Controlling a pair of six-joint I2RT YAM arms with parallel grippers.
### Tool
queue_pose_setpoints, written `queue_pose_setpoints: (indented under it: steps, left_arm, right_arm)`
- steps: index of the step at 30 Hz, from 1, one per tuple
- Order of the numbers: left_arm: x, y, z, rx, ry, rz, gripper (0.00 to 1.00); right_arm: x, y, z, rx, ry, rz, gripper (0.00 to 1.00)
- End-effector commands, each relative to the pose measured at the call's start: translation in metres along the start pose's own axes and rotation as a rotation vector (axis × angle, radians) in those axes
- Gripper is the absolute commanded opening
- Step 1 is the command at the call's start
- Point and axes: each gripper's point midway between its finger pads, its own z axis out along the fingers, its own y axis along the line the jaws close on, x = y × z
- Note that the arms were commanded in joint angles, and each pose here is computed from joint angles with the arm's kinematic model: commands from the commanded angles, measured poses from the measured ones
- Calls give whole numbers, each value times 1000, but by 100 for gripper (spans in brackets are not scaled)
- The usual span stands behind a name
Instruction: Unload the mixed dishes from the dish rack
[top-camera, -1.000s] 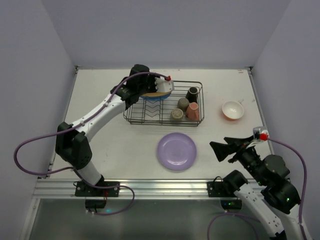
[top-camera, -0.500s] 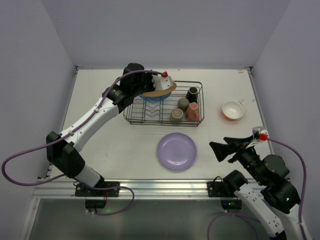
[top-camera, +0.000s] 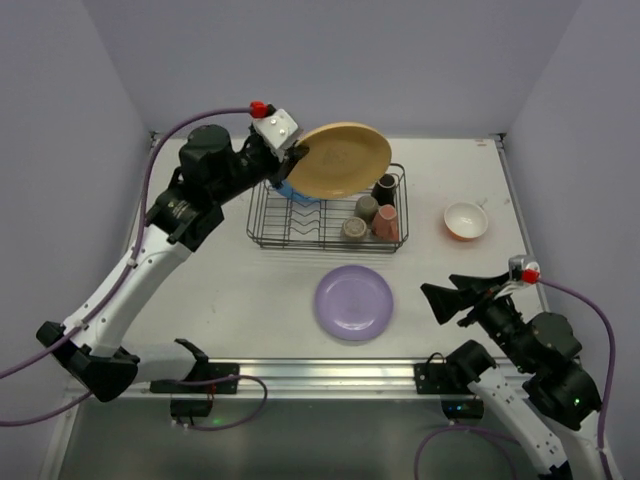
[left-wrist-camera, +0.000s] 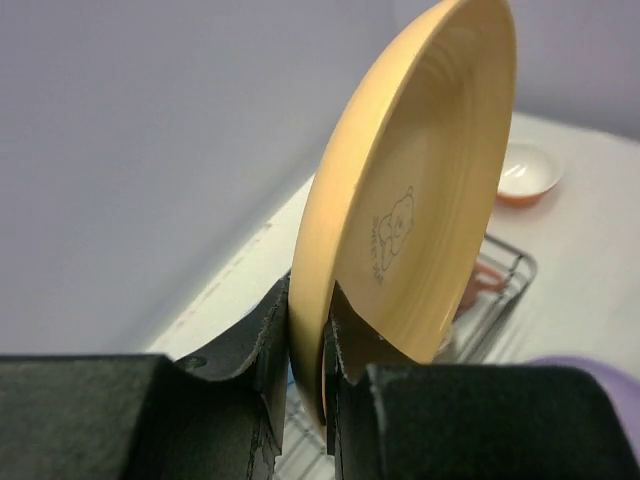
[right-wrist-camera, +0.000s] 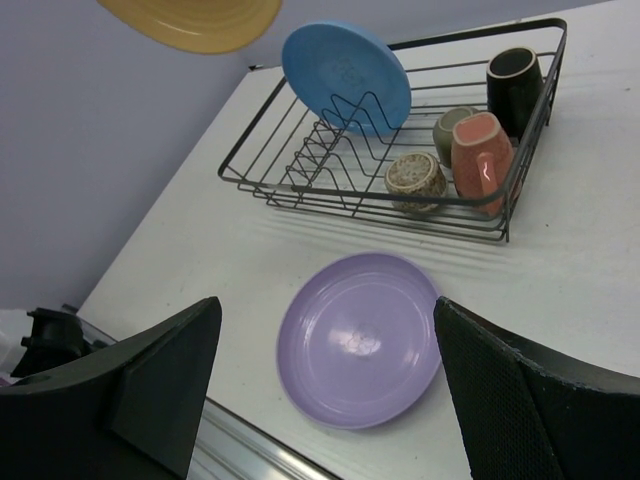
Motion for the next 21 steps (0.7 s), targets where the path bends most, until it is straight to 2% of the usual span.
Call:
queue_pose_setpoints:
  steps: [1, 2, 4, 5, 8, 9, 11, 12, 17, 21]
  left_arm:
    - [-41, -27, -12, 96, -124, -374, 0]
    - [-28, -40, -11, 126, -90, -489, 0]
    - [-20, -64, -18, 226, -55, -595, 0]
    - [-8, -76, -20, 249, 10, -708, 0]
    - [30, -109, -28, 310, 166, -918, 0]
    - [57, -125, -33, 329, 230, -984, 0]
    - [74, -145, -41, 357, 282, -1101, 0]
    - [100, -157, -50, 337, 338, -1143, 0]
    - [149, -174, -73, 224, 452, -1227, 0]
    - [186, -180, -81, 104, 498, -1321, 0]
  right_arm:
    - [-13, -1, -4, 7, -74, 10, 89]
    - [-14, -3, -4, 15, -82, 14, 89]
    - [-16, -4, -8, 22, -100, 24, 89]
    - [-17, -7, -9, 33, -108, 28, 89]
    - [-20, -9, -12, 45, -132, 38, 89]
    - [-21, -10, -12, 48, -134, 41, 89]
    - [-21, -12, -12, 58, -138, 45, 89]
    - [-21, -12, -11, 63, -138, 48, 89]
    - [-24, -12, -19, 50, -173, 62, 89]
    - [-25, -12, -21, 46, -183, 68, 89]
